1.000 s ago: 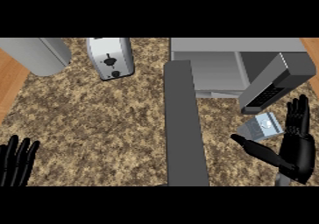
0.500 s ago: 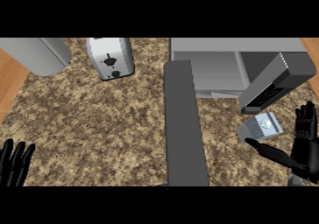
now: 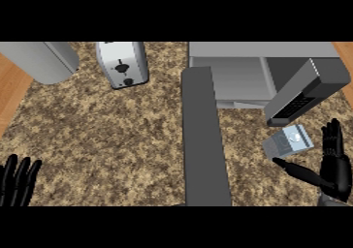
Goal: Pick up the milk, place it into the microwave and close the microwave
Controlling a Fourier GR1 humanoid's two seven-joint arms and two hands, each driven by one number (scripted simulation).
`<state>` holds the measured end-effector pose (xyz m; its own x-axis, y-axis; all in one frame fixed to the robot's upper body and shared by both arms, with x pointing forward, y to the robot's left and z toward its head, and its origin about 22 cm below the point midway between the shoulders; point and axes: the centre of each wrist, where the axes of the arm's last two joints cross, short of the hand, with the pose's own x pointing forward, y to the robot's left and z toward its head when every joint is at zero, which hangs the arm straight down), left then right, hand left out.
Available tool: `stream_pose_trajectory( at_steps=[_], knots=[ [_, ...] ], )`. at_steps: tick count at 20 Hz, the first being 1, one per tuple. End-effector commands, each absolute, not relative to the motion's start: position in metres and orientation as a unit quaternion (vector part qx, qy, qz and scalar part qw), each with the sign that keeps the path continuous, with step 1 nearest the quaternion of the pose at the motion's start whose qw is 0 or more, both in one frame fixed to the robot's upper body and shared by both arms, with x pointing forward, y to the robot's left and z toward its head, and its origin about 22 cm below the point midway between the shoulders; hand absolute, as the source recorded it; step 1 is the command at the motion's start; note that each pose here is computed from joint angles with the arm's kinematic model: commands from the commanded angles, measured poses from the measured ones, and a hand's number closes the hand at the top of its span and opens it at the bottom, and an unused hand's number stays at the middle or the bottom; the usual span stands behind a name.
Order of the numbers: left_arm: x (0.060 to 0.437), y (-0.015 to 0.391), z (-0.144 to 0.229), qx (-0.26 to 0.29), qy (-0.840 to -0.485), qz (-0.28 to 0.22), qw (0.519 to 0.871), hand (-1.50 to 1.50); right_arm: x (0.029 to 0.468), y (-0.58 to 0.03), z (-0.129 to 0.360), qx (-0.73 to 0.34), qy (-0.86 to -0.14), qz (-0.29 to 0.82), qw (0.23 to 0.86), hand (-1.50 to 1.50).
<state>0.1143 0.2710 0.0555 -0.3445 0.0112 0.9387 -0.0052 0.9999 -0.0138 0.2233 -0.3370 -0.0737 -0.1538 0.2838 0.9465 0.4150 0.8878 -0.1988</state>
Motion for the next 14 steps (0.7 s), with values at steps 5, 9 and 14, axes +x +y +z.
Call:
stream_pose_trajectory(
  at_steps=[5, 9, 14],
  knots=[
    [0.120, 0.271, 0.065, 0.003, -0.820, 0.011, 0.572, -1.50, 0.212, -0.343, -0.112, -0.236, -0.749, -0.054, 0.617, -1.50],
    [0.107, 0.294, 0.054, -0.001, -0.818, 0.009, 0.575, -1.50, 0.225, -0.368, -0.118, -0.208, -0.737, -0.054, 0.641, -1.50],
    [0.123, 0.291, 0.050, 0.003, -0.823, 0.006, 0.568, -1.50, 0.215, -0.364, -0.136, -0.162, -0.743, -0.047, 0.648, -1.50]
  ],
)
